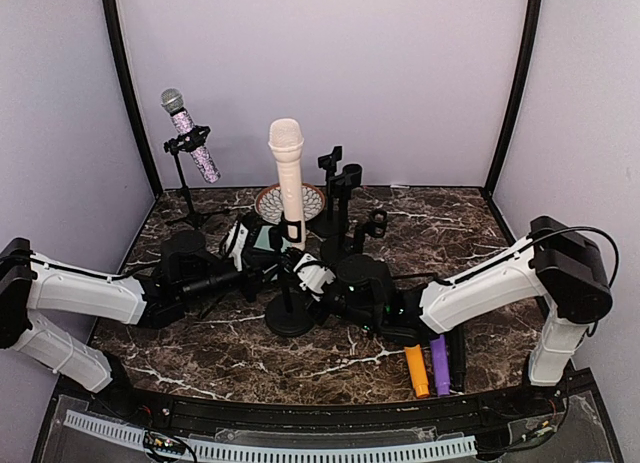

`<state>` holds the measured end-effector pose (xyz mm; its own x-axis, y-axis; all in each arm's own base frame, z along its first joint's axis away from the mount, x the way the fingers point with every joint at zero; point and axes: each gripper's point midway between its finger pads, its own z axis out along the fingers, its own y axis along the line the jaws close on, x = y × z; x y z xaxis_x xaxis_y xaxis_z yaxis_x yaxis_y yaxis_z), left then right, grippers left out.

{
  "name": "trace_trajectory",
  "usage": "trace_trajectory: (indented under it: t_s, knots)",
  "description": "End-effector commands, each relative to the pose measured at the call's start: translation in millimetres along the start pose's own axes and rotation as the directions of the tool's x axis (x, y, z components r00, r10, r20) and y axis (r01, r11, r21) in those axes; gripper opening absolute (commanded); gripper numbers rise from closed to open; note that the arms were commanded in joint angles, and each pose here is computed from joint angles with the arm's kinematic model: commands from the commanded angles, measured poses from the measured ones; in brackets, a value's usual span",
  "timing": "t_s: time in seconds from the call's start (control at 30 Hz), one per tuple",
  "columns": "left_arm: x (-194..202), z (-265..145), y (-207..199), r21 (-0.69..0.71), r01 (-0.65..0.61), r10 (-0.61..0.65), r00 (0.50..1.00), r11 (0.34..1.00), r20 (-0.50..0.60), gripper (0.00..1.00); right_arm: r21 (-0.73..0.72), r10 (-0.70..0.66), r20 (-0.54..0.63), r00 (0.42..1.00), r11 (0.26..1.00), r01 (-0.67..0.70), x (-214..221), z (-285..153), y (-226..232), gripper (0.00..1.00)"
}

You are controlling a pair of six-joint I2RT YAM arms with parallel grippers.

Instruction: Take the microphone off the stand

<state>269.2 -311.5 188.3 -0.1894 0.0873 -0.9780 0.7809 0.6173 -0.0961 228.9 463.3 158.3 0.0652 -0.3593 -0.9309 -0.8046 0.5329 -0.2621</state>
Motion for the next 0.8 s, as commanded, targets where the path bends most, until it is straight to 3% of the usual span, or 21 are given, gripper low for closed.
trace_trajectory:
  t_s: [0.0, 0.23, 0.37, 0.43, 0.6, 0.77]
  knots:
    - [37.8, -0.9, 14.4, -0.061, 0.038, -0.046, 0.99, 0.997, -0.131, 0.0, -0.009, -0.2, -0.123, 0.972, 0.98, 0.2, 34.4, -0.6, 14.3, 0.0]
    - [39.3, -0.7, 14.5, -0.06, 0.036, -0.044, 0.99, 0.998, -0.136, 0.0, -0.009, -0.242, -0.121, 0.963, 0.97, 0.243, 32.6, -3.1, 16.3, 0.0]
    - [38.4, -1.0, 13.0, -0.052, 0.031, -0.038, 0.99, 0.998, -0.132, 0.0, -0.004, -0.159, -0.065, 0.985, 0.987, 0.159, 12.3, -14.0, 12.7, 0.39]
    - [36.4, -1.0, 11.8, -0.044, 0.028, -0.034, 0.991, 0.999, -0.127, 0.0, -0.008, -0.11, -0.046, 0.993, 0.994, 0.11, 6.2, -20.7, 11.4, 0.49]
    - [33.1, -2.2, 7.7, -0.019, 0.022, -0.024, 0.994, 1.0, -0.111, 0.0, -0.052, 0.099, -0.022, 0.995, 0.994, -0.1, -0.1, -41.7, 10.0, 0.62]
    - [30.6, -5.0, 3.9, 0.003, 0.013, -0.013, 0.996, 1.0, -0.09, 0.0, -0.106, 0.323, -0.035, 0.946, 0.94, -0.325, 0.0, -50.5, 5.2, 0.66]
